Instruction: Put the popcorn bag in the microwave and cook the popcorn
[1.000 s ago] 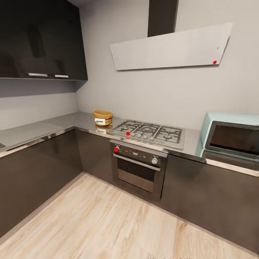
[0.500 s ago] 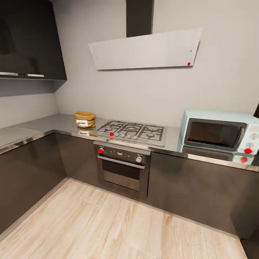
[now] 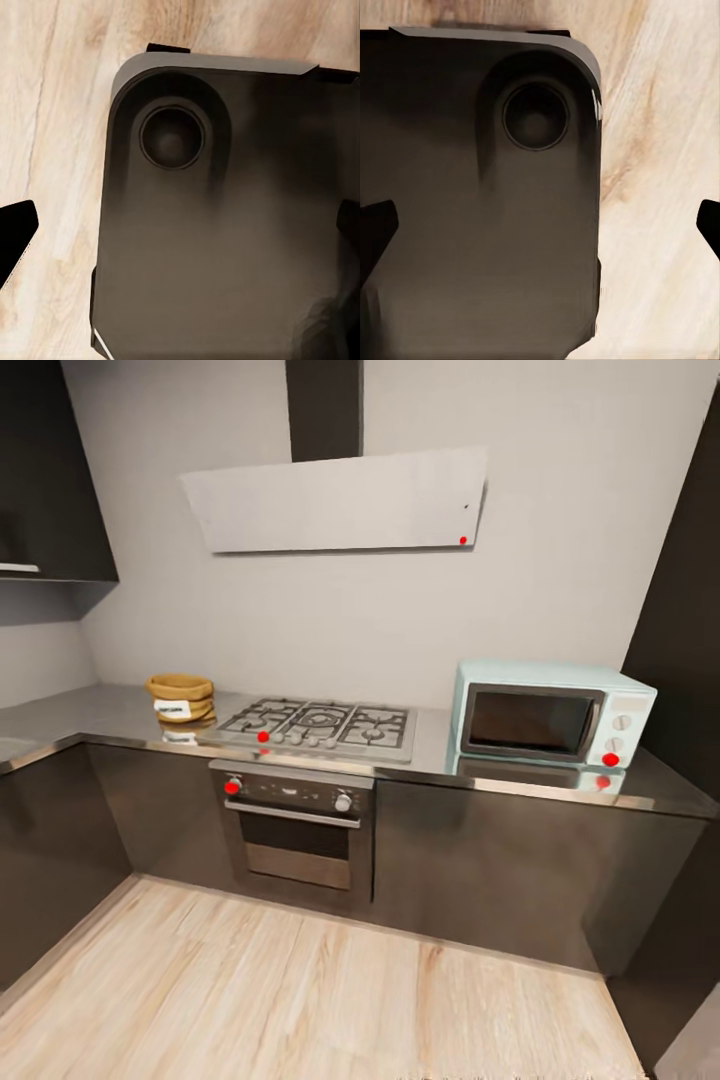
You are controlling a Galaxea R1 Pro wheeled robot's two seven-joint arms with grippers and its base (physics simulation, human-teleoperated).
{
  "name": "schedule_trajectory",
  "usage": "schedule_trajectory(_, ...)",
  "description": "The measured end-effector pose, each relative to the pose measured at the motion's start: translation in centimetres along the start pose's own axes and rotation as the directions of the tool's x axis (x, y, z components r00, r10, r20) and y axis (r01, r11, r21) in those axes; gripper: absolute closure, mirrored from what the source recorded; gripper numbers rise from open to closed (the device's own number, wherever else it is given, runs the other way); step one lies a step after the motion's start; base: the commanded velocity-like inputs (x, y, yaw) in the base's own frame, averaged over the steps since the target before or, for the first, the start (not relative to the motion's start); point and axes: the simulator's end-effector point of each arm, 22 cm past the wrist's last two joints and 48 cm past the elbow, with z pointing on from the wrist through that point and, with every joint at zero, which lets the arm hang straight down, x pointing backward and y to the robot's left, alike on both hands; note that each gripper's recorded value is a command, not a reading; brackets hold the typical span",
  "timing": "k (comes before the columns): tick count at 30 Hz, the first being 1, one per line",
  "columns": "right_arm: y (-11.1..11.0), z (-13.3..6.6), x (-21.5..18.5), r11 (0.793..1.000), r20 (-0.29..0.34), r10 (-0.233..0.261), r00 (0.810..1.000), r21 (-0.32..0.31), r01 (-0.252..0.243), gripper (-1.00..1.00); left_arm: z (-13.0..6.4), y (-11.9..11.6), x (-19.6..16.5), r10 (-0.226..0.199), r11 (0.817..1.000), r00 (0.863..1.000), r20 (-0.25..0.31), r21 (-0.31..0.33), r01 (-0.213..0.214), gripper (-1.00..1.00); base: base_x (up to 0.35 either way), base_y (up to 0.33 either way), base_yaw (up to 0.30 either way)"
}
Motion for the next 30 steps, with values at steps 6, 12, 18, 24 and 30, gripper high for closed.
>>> schedule_trajectory(6,0.0,0.0,-0.02,1.0,0.0,0.0,1.0,0.0,0.0,-1.0,0.0,0.0,0.0,0.0,1.0,1.0,0.0,0.0,0.0,-1.0,0.0,0.0,-0.291)
schedule_trajectory(12,0.02,0.0,-0.02,1.0,0.001,0.0,1.0,0.0,0.0,-1.0,0.0,0.02,0.0,0.0,1.0,1.0,0.0,-0.001,0.0,-1.0,0.0,0.0,-0.291)
schedule_trajectory(18,0.0,0.0,-0.03,1.0,0.001,0.0,1.0,0.0,0.0,-1.0,0.0,0.03,0.0,0.0,1.0,1.0,0.0,-0.001,0.0,-1.0,0.0,0.0,-0.291)
schedule_trajectory(24,0.0,0.0,-0.04,1.0,0.001,0.0,1.0,0.0,0.0,-1.0,0.0,0.05,0.0,0.0,1.0,1.0,0.0,-0.001,0.0,-1.0,0.0,0.0,-0.291)
schedule_trajectory(30,0.0,0.0,-0.02,1.0,0.0,0.0,1.0,0.0,0.0,-1.0,0.0,0.04,-0.09,0.0,1.0,1.0,0.002,-0.001,0.0,-1.0,0.0,0.0,-0.291)
